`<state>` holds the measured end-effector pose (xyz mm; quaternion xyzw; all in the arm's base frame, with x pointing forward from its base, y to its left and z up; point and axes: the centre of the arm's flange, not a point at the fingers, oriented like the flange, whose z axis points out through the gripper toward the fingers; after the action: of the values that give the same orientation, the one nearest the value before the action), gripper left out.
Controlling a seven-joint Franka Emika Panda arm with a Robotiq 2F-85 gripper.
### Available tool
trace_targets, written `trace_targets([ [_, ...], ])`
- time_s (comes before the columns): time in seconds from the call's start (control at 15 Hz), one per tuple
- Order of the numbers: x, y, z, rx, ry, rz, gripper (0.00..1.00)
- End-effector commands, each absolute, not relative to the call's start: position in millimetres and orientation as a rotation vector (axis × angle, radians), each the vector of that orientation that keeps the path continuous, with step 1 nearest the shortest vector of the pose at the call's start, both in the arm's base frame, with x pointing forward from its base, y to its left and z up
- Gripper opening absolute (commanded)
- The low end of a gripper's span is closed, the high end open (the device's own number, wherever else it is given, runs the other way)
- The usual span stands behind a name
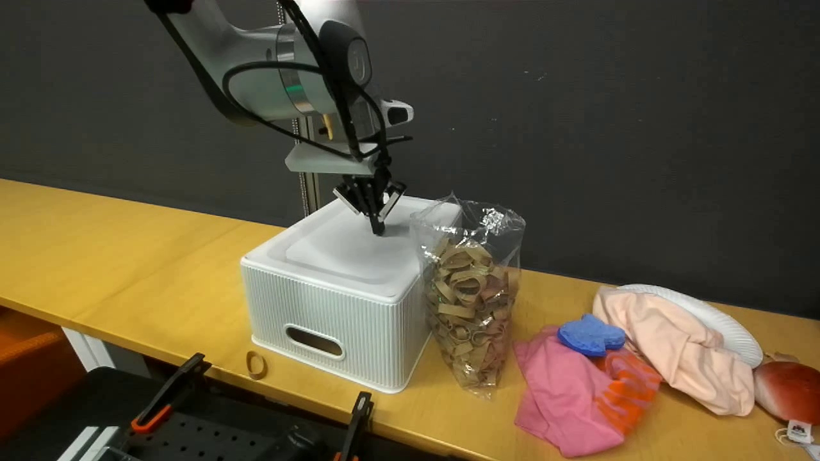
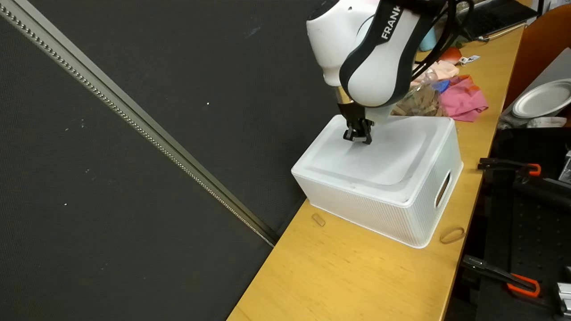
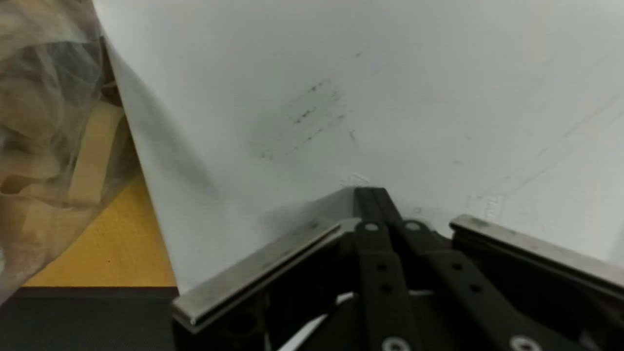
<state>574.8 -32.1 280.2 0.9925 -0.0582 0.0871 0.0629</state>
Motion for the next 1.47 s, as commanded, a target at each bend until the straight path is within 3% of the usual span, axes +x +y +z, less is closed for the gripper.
trace_targets([
  [0.0,567.5,-31.6,266.6,3.018,-0.202,0.280,0.00],
  [0.53,546.8,-5.8,269.7,3.064,-0.167,0.225,0.00],
  [1.4,563.6,29.7,281.7,3.068,-0.056,0.264,0.00],
])
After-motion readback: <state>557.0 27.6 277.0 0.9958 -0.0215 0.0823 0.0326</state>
